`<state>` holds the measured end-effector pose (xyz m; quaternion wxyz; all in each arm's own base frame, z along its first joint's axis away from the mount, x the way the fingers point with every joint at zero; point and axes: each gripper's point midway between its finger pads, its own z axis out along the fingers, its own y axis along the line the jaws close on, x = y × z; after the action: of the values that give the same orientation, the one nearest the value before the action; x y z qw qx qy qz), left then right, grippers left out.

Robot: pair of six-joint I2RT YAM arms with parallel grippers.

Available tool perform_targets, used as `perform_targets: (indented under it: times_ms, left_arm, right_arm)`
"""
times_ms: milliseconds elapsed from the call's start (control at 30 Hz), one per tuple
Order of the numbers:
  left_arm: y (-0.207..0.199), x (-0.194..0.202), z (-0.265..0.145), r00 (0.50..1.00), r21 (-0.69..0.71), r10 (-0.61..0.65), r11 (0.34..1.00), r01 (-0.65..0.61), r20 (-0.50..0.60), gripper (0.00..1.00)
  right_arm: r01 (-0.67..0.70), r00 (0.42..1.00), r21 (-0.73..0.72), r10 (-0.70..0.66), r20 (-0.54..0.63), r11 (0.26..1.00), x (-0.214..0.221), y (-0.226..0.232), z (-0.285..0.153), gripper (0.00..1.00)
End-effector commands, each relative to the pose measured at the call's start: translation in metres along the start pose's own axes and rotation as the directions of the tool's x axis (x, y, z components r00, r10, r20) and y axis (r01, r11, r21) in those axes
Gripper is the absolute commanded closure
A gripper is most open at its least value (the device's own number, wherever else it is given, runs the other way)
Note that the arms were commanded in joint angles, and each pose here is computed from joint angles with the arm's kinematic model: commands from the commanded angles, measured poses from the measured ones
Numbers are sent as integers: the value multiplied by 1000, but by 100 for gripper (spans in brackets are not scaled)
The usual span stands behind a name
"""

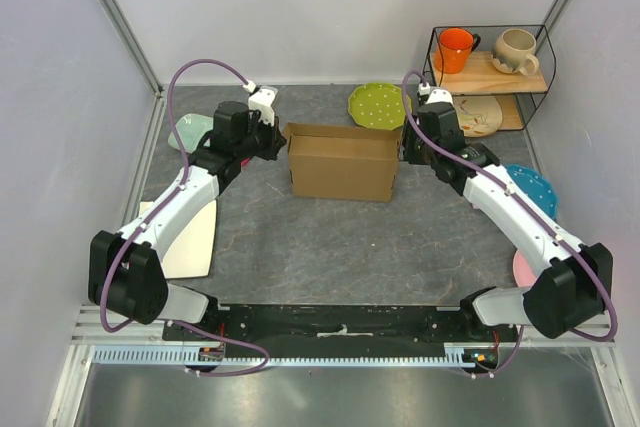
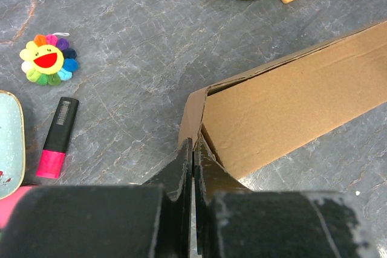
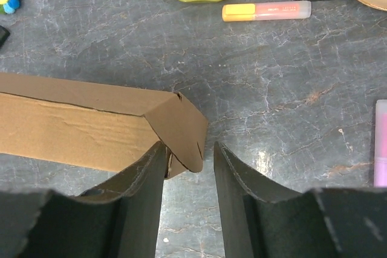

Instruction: Fold the paper box

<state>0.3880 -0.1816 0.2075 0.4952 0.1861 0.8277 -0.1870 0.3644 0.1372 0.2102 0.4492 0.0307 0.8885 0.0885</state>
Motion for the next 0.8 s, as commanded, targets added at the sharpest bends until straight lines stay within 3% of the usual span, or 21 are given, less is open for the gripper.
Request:
perform_targets:
  times_ms: [0, 133, 267, 400, 500, 567, 767]
  left_arm:
    - [-1, -1, 0, 999, 1, 36, 999, -36, -12, 98]
    - [-1, 1, 1, 999, 2, 34, 999, -34, -19, 98]
    - [-2, 0, 1, 999, 4, 35, 999, -35, -18, 98]
    - [-1, 1, 1, 999, 2, 35, 999, -35, -19, 98]
    - [-2, 0, 1, 999, 1, 36, 999, -36, -18, 98]
    - [-1, 1, 1, 999, 1, 35, 999, -35, -21, 98]
    - [-2, 1, 1, 999, 1, 36, 999, -36, -19, 98]
  right_arm:
    - [-3, 998, -4, 4, 68, 1000, -27, 5, -8, 55]
    - [2, 998, -5, -2, 65, 1000, -27, 5, -5, 65]
    - [6, 999, -4, -6, 51, 1000, -23, 5, -1, 84]
    - [5, 999, -4, -4, 51, 1000, -23, 6, -1, 91]
    - [4, 999, 8, -5, 54, 1000, -23, 4, 0, 86]
    - [8, 999, 21, -9, 45, 1000, -20, 1, 2, 74]
    - [10, 999, 46, -12, 45, 999, -18, -4, 3, 64]
